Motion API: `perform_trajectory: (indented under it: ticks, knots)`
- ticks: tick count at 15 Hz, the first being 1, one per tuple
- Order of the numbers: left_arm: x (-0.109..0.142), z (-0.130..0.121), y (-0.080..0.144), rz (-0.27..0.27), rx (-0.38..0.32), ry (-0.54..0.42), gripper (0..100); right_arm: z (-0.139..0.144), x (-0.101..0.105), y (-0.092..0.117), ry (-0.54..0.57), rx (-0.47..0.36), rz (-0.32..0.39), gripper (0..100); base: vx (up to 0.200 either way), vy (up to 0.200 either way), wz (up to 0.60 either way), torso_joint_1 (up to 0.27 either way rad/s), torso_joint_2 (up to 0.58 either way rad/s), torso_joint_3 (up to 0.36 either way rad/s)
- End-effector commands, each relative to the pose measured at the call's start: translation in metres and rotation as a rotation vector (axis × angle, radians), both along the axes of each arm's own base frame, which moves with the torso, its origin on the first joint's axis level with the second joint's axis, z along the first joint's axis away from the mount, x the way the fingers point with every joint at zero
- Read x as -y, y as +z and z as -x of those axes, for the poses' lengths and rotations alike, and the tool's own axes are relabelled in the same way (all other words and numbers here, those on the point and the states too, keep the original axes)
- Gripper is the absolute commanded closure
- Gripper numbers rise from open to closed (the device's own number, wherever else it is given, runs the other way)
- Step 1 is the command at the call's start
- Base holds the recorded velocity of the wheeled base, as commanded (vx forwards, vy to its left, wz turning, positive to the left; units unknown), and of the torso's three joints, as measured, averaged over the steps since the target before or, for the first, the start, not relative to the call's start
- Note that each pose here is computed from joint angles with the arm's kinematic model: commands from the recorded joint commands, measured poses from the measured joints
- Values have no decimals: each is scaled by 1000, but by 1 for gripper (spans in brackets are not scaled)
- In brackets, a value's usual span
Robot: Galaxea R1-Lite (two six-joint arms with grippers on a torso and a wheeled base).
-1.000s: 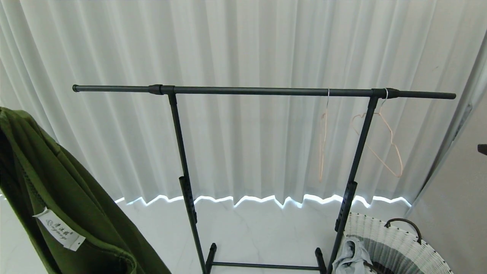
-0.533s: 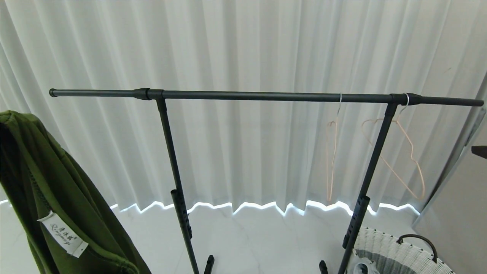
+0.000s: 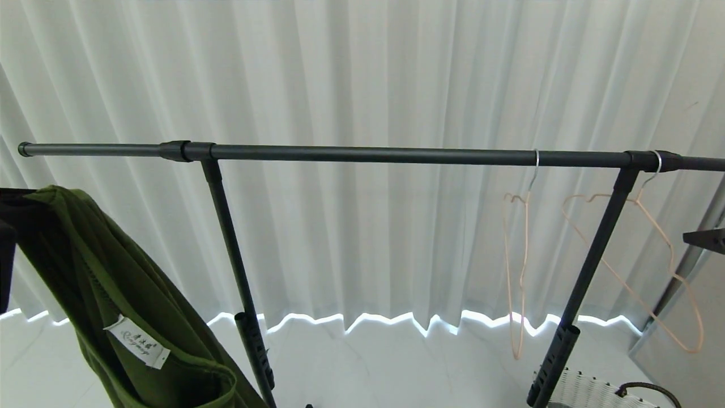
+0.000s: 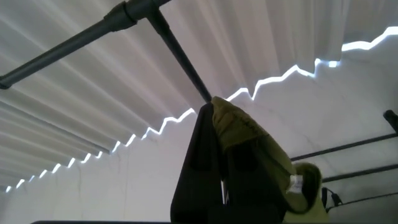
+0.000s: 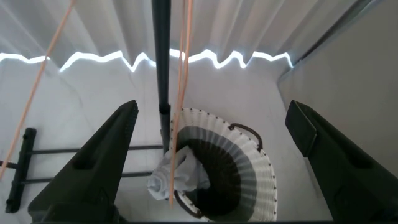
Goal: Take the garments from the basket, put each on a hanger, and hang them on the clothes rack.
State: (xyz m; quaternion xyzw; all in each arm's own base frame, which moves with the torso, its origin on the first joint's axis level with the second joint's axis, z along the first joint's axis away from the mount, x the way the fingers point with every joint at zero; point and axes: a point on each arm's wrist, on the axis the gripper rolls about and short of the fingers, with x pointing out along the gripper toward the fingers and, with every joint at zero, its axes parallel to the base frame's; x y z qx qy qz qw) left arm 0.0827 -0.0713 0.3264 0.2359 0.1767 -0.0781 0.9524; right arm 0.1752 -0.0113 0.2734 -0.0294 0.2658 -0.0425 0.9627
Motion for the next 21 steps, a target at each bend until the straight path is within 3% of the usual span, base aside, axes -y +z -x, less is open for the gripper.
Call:
perform_trajectory:
  ticks: [1,2,4,15,16,21]
  knots:
    - [2,-2,-3,-10,-8,1,100,-20,1,-19,-2,-91,-8,0,0,0,0,0,0,0]
    - [4,-4,-3,9,8,1,100,-34,2,-39,-5,-157,-24,0,0,0,0,0,0,0]
    - [6,-6,-6,12,15,-1,100,-48,2,-58,-24,-186,-51,0,0,0,0,0,0,0]
    - [5,-4,-9,6,11,-1,100,-78,2,-79,-75,-213,-121,0,0,0,0,0,0,0]
    - [5,-4,-9,6,11,-1,100,-78,2,-80,-75,-216,-121,100,0,0,0,0,0,0]
    - [5,-4,-9,6,11,-1,100,-80,2,-76,-75,-202,-120,100,0,0,0,0,0,0]
